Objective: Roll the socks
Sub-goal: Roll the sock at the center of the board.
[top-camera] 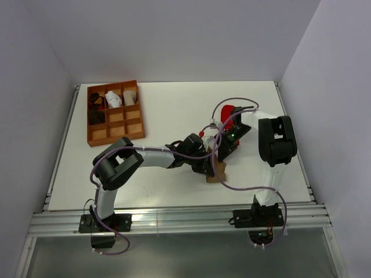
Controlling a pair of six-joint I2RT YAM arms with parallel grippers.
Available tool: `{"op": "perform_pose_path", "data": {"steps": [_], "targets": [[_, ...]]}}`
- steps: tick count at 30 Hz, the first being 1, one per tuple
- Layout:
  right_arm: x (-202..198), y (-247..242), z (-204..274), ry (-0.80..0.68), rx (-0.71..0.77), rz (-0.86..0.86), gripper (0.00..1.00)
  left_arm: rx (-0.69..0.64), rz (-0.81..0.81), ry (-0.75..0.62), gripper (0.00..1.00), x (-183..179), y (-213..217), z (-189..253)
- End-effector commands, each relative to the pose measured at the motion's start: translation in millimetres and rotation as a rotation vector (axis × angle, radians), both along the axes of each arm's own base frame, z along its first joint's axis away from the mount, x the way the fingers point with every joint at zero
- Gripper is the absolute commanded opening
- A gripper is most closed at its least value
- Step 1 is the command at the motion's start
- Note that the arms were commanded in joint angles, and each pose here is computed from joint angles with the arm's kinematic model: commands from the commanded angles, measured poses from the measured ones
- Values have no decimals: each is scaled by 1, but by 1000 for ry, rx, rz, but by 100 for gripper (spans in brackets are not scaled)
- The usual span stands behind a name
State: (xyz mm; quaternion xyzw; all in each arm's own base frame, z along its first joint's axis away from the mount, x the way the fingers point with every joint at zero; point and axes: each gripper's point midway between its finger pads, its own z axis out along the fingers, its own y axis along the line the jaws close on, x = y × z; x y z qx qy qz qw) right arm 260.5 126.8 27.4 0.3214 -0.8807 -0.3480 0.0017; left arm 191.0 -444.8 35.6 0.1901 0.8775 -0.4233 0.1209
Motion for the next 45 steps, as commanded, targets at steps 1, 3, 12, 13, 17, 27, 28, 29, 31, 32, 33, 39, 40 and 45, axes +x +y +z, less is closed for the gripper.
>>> {"op": "perform_pose_path", "data": {"steps": [1,3,12,13,17,27,28,29,31,32,33,39,40,45], "targets": [[10,-1,-5,-31,-30,-1,32,127,20,107,0,-19,18,-19],[11,2,-6,-39,-28,3,31,174,41,166,0,-24,23,-24],[38,4,17,-287,-21,-48,29,178,88,420,0,-33,32,-17],[36,4,18,-298,-19,-56,29,164,96,461,0,-33,33,-14],[39,0,34,-406,-3,-73,32,163,137,549,0,-28,46,-17],[-15,15,50,-615,65,219,42,145,91,643,0,-18,56,-38],[-27,13,39,-621,55,257,45,144,80,636,0,-19,57,-41],[-28,15,38,-662,57,285,46,138,70,636,0,-20,58,-42],[-47,22,35,-716,66,360,49,140,57,649,0,-24,61,-48],[-49,26,36,-747,78,379,51,142,54,651,0,-24,62,-50],[-52,29,44,-789,92,393,52,149,52,659,0,-25,64,-54],[-77,41,49,-833,156,487,59,168,13,659,0,-27,67,-63],[-81,41,45,-826,155,495,60,167,4,664,0,-27,67,-63],[-97,51,32,-852,135,583,61,175,-12,670,0,-26,70,-68]]}}
